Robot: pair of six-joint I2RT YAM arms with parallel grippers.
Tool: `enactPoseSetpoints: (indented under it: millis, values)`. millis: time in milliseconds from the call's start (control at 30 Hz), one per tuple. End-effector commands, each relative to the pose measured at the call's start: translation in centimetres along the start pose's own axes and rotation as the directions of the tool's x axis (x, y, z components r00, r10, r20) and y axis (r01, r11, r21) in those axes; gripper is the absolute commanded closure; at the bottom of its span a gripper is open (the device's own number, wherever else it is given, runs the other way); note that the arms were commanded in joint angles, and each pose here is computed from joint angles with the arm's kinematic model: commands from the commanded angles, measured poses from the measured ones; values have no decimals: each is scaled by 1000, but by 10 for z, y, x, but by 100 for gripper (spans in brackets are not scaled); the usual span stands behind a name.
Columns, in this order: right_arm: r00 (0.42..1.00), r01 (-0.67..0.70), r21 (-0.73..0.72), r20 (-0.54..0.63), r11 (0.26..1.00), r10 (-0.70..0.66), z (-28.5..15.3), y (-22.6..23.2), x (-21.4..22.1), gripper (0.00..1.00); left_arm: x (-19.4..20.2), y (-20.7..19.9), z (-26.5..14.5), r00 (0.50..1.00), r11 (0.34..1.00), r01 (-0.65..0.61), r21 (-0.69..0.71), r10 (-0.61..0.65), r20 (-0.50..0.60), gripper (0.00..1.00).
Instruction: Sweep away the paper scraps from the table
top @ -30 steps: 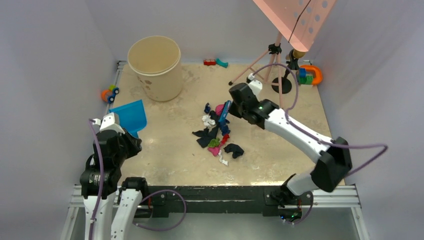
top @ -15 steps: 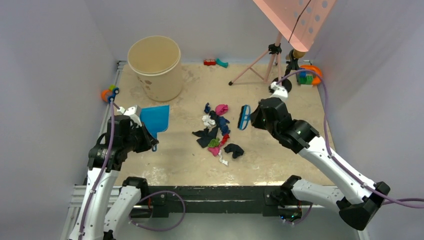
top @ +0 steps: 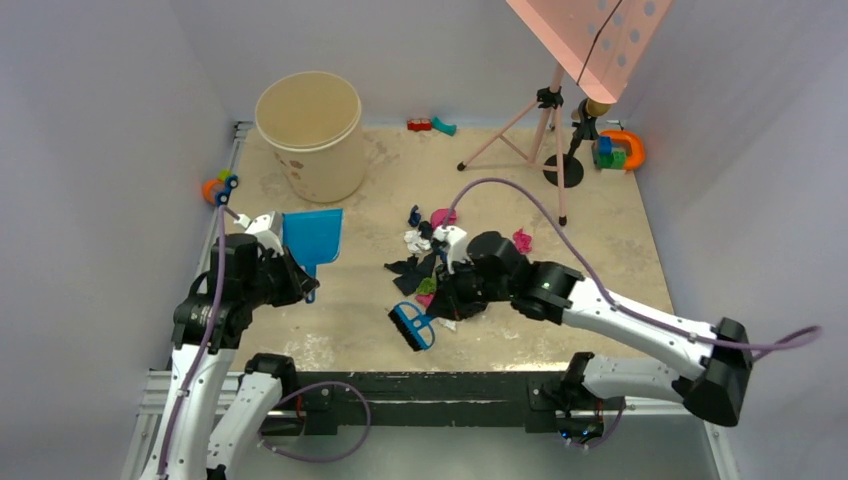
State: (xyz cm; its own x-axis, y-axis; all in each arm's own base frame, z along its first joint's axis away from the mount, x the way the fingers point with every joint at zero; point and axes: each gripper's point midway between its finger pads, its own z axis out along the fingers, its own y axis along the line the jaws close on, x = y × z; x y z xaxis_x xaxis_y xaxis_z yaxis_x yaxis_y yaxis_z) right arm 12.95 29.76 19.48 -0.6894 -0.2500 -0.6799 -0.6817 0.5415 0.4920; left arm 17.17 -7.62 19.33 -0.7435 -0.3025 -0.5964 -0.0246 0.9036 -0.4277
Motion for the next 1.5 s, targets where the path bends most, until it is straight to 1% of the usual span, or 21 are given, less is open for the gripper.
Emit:
enactPoseSetpoints:
  millis: [0, 67, 167, 233, 300, 333, 367, 400, 500, 533, 567, 600, 667, 733, 800, 933, 1000, 1133, 1267, 1367, 1467]
  values:
    - [994, 62, 182, -101, 981, -45, 23, -23, 4, 100, -9, -6, -5, 998, 999, -23, 25, 22, 59, 100]
    - [989, 45, 375, -147, 926, 12, 25, -56, 9, 100, -10, -4, -8, 997, 1000, -20, 16, 19, 77, 100]
    - [988, 29, 594, -140, 804, 67, 11, -90, 6, 100, -13, -3, -12, 994, 1000, -21, 9, 20, 110, 100]
    - [993, 22, 713, -99, 700, 69, -11, -108, -3, 100, -14, -2, -14, 992, 1000, -22, 8, 21, 124, 100]
    - [997, 8, 763, -56, 646, 53, -30, -112, -15, 100, -14, -2, -14, 992, 1000, -21, 9, 20, 128, 100]
    - [999, -3, 766, -32, 643, 42, -36, -110, -22, 100, -14, -2, -14, 992, 1000, -22, 8, 21, 127, 100]
    - [1000, -10, 747, -9, 665, 25, -38, -105, -29, 100, -14, -2, -14, 992, 1000, -22, 9, 21, 125, 100]
    - [1000, -16, 708, 14, 706, 8, -37, -96, -36, 100, -13, -2, -14, 992, 1000, -21, 8, 20, 123, 100]
    - [995, 16, 477, 83, 879, -63, -26, -50, -58, 100, -13, -2, -14, 992, 1000, -21, 8, 20, 123, 100]
    - [990, 30, 369, 118, 929, -79, -21, -30, -65, 100, -14, -2, -14, 992, 1000, -20, 8, 19, 125, 100]
    - [984, 52, 274, 150, 960, -96, -19, -12, -71, 100, -13, -2, -14, 992, 1000, -20, 7, 19, 123, 100]
    - [979, 70, 199, 173, 978, -105, -16, 3, -76, 100, -14, -2, -14, 992, 1000, -20, 8, 19, 124, 100]
    - [972, 89, 109, 209, 990, -111, -10, 22, -88, 100, -13, -2, -14, 992, 1000, -19, 7, 19, 121, 100]
    - [974, 85, 85, 201, 993, -101, 4, 28, -96, 100, -14, -1, -13, 992, 1000, -19, 3, 18, 123, 100]
    - [982, 78, 100, 162, 992, -94, 26, 26, -102, 100, -15, 0, -13, 992, 1000, -17, -5, 18, 124, 100]
    - [997, 34, 210, 60, 977, -47, 70, 7, -106, 100, -15, 1, -12, 993, 1000, -14, -10, 15, 120, 100]
    - [1000, 4, 305, 20, 952, -11, 92, -14, -101, 100, -14, 1, -11, 994, 1000, -14, -9, 14, 111, 100]
    - [998, -33, 434, -42, 900, 57, 119, -51, -86, 100, -12, -1, -7, 996, 1000, -13, -1, 14, 89, 100]
    - [982, -107, 566, -68, 817, 176, 114, -98, -64, 100, -10, -2, -3, 998, 1000, -13, 5, 13, 61, 100]
    - [976, -157, 637, -16, 755, 216, 87, -124, -60, 100, -9, -1, 2, 999, 1000, -12, 5, 11, 44, 100]
    - [973, -188, 664, 27, 724, 228, 58, -140, -59, 100, -7, -2, 9, 1000, 1000, -9, 7, 9, 3, 100]
